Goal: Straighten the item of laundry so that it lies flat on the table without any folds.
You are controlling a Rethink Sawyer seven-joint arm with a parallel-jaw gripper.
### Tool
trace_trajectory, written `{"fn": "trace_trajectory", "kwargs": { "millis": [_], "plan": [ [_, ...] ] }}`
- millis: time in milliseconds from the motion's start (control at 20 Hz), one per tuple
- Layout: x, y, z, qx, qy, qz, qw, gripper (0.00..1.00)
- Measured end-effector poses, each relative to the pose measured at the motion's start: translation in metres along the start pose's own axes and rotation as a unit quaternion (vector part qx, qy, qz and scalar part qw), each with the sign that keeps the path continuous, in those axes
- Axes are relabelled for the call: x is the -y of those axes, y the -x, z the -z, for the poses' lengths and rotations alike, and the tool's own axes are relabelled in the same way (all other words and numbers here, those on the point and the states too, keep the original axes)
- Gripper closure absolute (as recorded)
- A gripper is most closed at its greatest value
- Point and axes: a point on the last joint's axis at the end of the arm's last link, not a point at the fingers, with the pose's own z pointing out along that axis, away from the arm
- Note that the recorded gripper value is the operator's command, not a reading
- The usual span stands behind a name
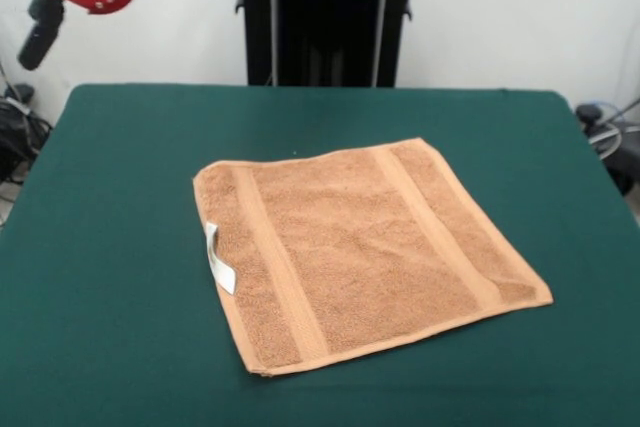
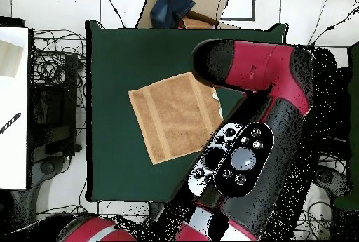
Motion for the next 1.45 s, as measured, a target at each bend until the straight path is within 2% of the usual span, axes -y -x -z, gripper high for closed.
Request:
{"fn": "trace_trajectory", "kwargs": {
  "millis": [700, 1450],
  "plan": [
    [-0.019, -0.042, 0.029, 0.007, 0.018, 0.031, 0.9993, 0.0],
    [-0.02, -0.053, 0.042, 0.015, 0.013, 0.041, 0.999, 0.0]
  ]
}}
